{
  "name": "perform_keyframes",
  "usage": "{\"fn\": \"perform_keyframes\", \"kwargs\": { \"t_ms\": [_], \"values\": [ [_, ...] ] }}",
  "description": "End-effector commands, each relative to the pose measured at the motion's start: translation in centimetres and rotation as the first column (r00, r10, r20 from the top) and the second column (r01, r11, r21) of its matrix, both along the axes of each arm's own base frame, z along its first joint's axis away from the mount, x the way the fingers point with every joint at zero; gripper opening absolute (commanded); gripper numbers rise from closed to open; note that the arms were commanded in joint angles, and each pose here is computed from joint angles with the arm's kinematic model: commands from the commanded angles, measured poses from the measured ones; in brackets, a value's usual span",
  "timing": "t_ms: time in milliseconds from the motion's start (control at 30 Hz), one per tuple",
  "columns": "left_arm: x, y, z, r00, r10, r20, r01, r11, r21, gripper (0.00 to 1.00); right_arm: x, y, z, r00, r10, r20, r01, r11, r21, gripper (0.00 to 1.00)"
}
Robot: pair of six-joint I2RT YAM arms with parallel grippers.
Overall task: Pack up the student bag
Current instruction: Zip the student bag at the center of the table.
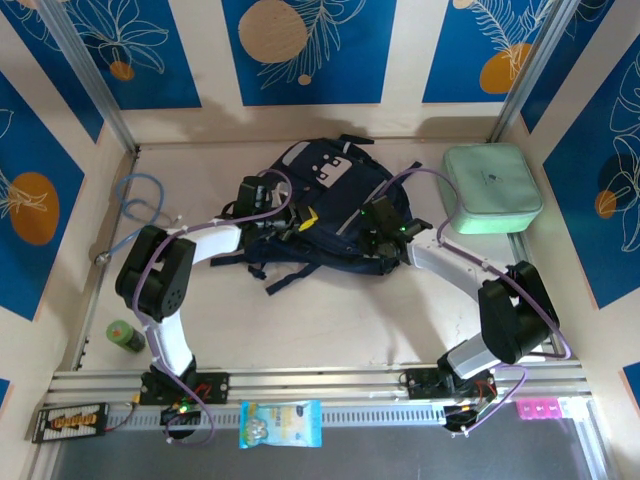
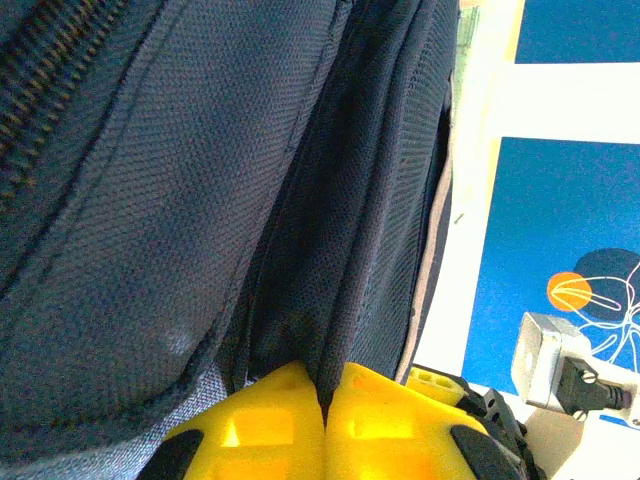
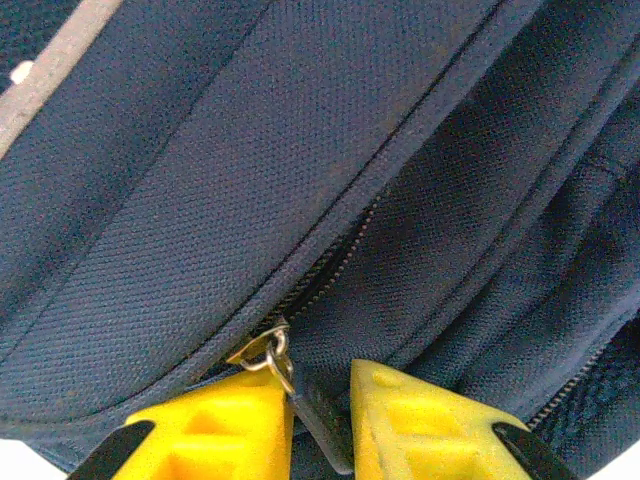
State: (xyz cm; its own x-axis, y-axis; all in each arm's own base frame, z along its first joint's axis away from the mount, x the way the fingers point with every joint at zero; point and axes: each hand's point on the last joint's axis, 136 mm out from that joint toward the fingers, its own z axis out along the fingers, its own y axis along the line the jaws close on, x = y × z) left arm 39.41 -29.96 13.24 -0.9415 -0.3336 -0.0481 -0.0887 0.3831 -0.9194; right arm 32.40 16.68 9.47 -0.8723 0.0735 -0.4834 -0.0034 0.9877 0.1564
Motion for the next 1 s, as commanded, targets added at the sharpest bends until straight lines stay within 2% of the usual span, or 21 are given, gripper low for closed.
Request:
{"fn": "perform_keyframes", "kwargs": {
  "t_ms": [0, 167, 267, 367, 533, 667, 767, 833, 967],
  "values": [
    [1.6, 0.4, 1.2, 0.998, 0.010, 0.063, -0.010, 1.000, 0.000, 0.00, 0.8, 0.0, 0.4, 1.000, 0.016, 0.023, -0.016, 1.000, 0.002, 0.15],
    [1.9, 0.7, 0.8, 0.998, 0.009, 0.063, -0.010, 1.000, 0.014, 0.00, 1.4, -2.7, 1.2, 0.993, -0.103, 0.054, 0.105, 0.994, -0.022, 0.06],
    [1.7, 0.9, 0.6, 0.998, 0.007, 0.061, -0.009, 1.000, 0.022, 0.00, 1.6, -5.8, 1.3, 0.972, -0.235, 0.031, 0.236, 0.971, -0.035, 0.04],
    [1.5, 1.1, 0.1, 0.998, 0.005, 0.055, -0.007, 0.999, 0.035, 0.00, 2.0, -7.4, 1.6, 0.959, -0.283, 0.014, 0.283, 0.959, -0.009, 0.03],
    [2.0, 1.0, -0.3, 0.997, -0.020, 0.071, 0.016, 0.998, 0.064, 0.00, 1.7, -6.1, 3.6, 0.980, -0.196, 0.037, 0.195, 0.980, 0.035, 0.00],
    [3.4, 2.0, -0.5, 0.994, -0.047, 0.098, 0.032, 0.989, 0.146, 0.00, -1.0, -3.9, 4.3, 0.996, -0.081, 0.025, 0.078, 0.993, 0.090, 0.00],
    [4.8, 2.9, -0.8, 0.989, -0.074, 0.131, 0.043, 0.974, 0.222, 0.01, -3.5, -1.2, 4.7, 0.999, 0.037, 0.012, -0.038, 0.983, 0.182, 0.00],
    [5.6, 3.4, -1.0, 0.986, -0.088, 0.144, 0.046, 0.961, 0.273, 0.08, -4.8, 0.7, 4.8, 0.995, 0.098, 0.007, -0.097, 0.968, 0.231, 0.00],
    [7.2, 4.5, -0.8, 0.982, -0.086, 0.167, 0.024, 0.940, 0.340, 0.28, -5.9, 4.4, 5.1, 0.983, 0.181, 0.008, -0.174, 0.933, 0.316, 0.00]
  ]
}}
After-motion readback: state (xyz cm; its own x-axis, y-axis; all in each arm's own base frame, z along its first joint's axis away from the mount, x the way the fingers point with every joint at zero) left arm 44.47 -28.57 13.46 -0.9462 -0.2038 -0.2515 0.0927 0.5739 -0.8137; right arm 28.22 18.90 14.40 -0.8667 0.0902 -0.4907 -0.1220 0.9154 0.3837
